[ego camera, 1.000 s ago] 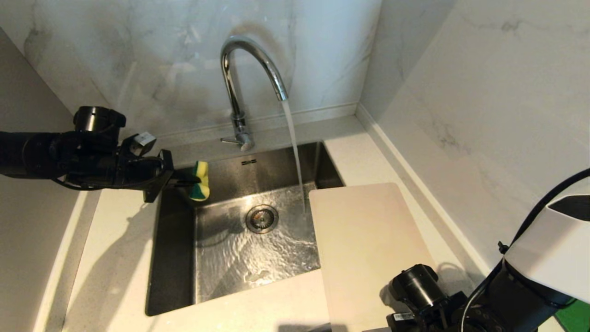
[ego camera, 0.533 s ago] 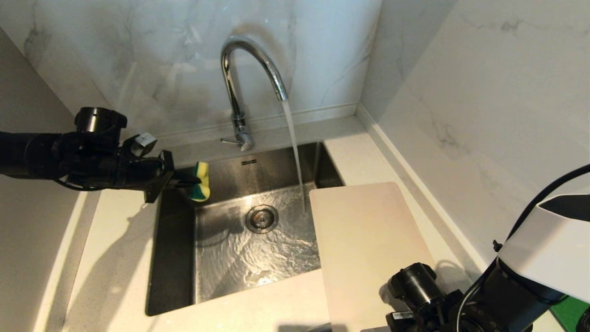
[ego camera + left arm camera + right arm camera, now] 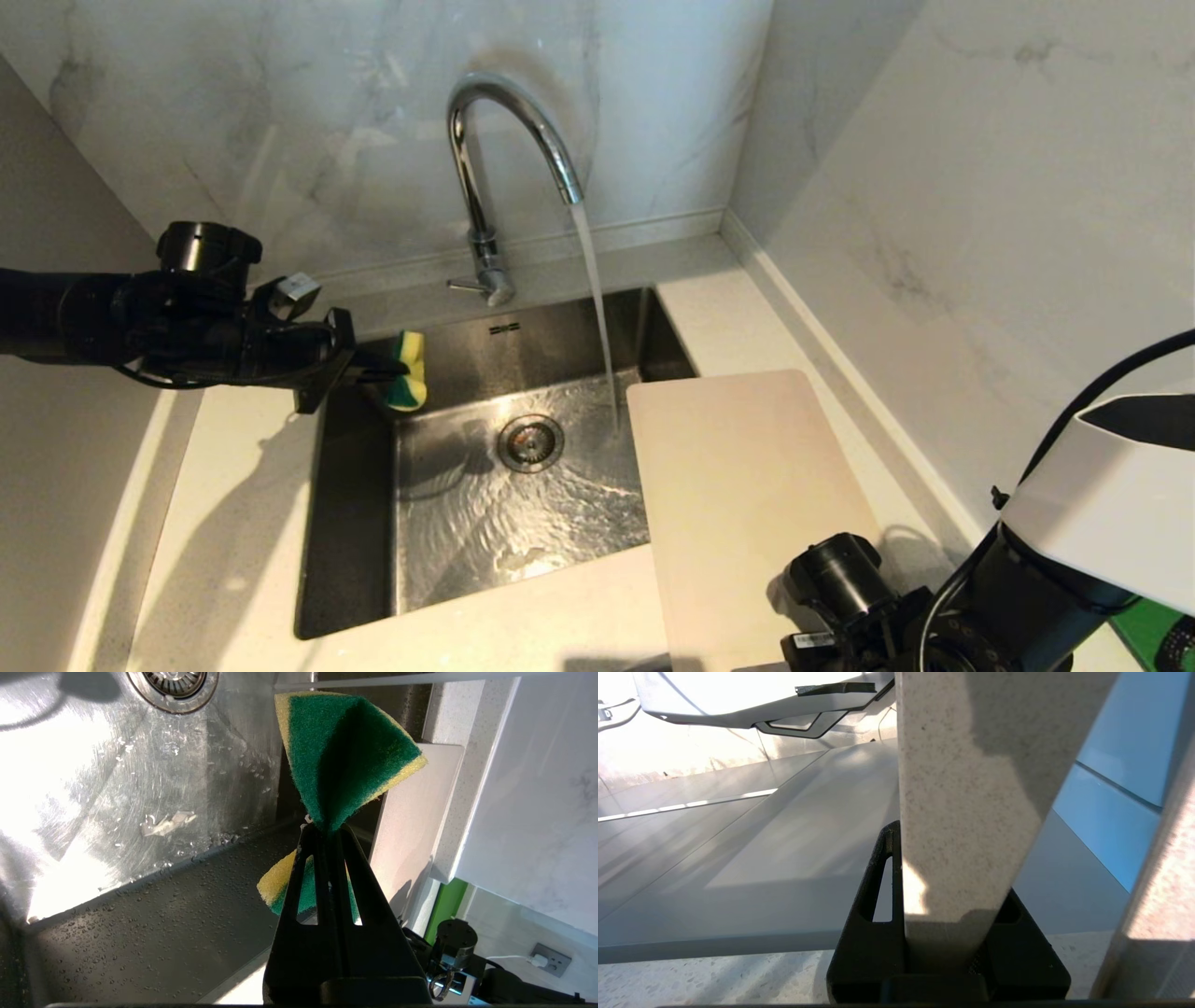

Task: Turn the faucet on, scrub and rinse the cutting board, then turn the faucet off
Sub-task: Put down the cutting board

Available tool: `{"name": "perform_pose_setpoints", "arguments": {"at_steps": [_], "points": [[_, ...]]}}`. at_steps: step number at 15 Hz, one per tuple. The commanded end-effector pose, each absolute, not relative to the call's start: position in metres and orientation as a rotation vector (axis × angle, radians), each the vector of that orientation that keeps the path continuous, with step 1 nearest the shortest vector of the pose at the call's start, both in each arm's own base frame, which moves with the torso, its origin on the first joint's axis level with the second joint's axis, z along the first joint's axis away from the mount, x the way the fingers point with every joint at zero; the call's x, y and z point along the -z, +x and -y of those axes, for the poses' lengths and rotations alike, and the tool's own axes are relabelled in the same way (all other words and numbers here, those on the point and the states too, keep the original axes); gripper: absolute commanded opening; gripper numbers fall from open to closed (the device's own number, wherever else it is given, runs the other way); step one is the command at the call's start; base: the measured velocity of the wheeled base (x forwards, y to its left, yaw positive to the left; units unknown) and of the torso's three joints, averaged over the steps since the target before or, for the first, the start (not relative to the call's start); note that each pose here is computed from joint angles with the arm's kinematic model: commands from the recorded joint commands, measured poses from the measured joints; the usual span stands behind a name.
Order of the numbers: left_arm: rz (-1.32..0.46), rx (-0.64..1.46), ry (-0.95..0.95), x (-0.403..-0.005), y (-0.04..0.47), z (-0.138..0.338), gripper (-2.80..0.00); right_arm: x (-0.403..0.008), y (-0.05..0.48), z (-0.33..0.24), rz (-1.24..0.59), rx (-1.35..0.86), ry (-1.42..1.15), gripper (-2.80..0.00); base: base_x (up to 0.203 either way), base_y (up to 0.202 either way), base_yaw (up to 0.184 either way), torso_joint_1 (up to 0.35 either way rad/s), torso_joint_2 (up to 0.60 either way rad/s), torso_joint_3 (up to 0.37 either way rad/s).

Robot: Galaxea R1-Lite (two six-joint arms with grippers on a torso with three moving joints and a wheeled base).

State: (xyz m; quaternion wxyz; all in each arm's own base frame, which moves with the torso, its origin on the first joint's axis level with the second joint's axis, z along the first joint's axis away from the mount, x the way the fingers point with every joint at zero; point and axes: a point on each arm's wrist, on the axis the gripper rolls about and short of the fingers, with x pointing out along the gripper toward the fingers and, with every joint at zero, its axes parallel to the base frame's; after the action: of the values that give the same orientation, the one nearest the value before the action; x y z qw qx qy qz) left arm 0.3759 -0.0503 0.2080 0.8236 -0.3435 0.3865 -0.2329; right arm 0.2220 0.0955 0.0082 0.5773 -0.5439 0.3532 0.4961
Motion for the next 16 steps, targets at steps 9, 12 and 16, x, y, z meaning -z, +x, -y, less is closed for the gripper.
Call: {"name": "perform_pose_setpoints", "arguments": {"at_steps": [9,12,16], "points": [[-0.821,0.498,-0.735,-0.21,0.375,0.05,-2.8,-0.012,0.218,-0.094,-0.814,-1.167,-1.284,0.0,0.0,0.0,0.0,0.0,0.0,0.0],[-0.818,0.501,-0.735,-0.212,0.374,0.05,-2.8,-0.016,0.212,-0.092,-0.805,-1.162,-1.285,0.0,0.0,0.0,0.0,0.0,0.0,0.0],[-0.812,0.503,-0.735,-0.214,0.372,0.05,-2.8,-0.026,0.204,-0.09,-0.773,-1.148,-1.291,0.0,0.0,0.0,0.0,0.0,0.0,0.0]]}}
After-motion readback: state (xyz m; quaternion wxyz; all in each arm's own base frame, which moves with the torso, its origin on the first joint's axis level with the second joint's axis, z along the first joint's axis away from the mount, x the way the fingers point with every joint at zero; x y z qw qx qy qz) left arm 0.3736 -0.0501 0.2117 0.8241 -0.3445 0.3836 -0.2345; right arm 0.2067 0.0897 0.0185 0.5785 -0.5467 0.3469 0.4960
